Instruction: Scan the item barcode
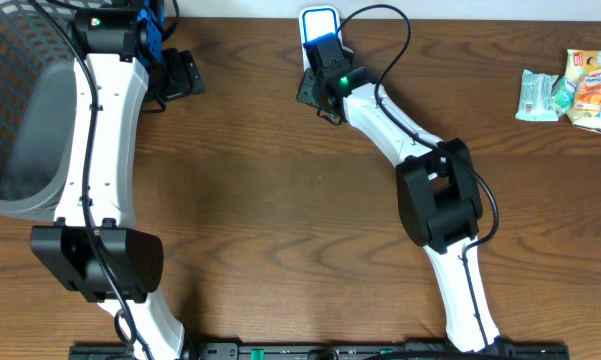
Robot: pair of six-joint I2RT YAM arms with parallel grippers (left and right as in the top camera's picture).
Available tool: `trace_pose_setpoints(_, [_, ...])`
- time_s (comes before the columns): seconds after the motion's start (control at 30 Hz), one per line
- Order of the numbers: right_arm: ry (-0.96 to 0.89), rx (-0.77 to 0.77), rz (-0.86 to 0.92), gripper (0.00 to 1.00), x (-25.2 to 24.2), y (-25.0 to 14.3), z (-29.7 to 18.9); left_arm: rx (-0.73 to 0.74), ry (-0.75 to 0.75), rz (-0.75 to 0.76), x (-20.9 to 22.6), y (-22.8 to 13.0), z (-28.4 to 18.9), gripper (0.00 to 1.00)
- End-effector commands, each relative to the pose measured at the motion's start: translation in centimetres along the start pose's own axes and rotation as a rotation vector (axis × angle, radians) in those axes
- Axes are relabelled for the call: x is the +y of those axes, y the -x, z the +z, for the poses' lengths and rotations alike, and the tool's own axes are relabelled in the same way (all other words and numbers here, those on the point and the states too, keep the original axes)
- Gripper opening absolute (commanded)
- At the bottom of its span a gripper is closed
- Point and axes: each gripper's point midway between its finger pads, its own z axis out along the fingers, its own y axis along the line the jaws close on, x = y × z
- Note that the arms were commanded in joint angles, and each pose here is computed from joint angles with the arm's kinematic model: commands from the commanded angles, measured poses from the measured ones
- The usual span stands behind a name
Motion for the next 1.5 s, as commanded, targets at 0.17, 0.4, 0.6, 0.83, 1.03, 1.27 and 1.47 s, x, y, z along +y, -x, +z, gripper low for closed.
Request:
trace_pose_setpoints(0.17, [-0.238,0.100,-0.015,0.41,-5.7,-2.5,-1.0,0.011,0.016,0.010,0.2,-0.1,0.6,0.98])
trace_pose_setpoints(0.4, [-0.511,0.116,-0.036,0.41,-10.8,-2.4,-6.7,0.011,0.016,0.010,0.2,-0.1,0.6,0.98])
trace_pose_setpoints(0.6, [-0.430,0.033,-0.016,0.61,-8.6,0.0,-9.3,0.011,0.016,0.010,0.2,-0.1,0.6,0.98])
trace_pose_setpoints(0.83, [-0.188,0.008,-0.025,0.69,-3.7,1.2,-6.6,0.011,0.016,0.010,0.2,-0.1,0.6,0.98])
trace_pose_setpoints(1.03, [-0.098,-0.072,-0.002,0.56,-1.7,2.5,-3.9,0.011,0.016,0.010,0.2,-0.1,0.6,0.98])
trace_pose_setpoints(1.27, [-0.064,-0.102,-0.004,0.25,-0.8,2.7,-2.6,0.011,0.016,0.010,0.2,-0.1,0.6,0.98])
trace_pose_setpoints(1.47, [-0.067,-0.094,-0.007,0.06,-0.8,2.2,-1.9,0.011,0.016,0.010,0.2,-0.1,0.6,0.98])
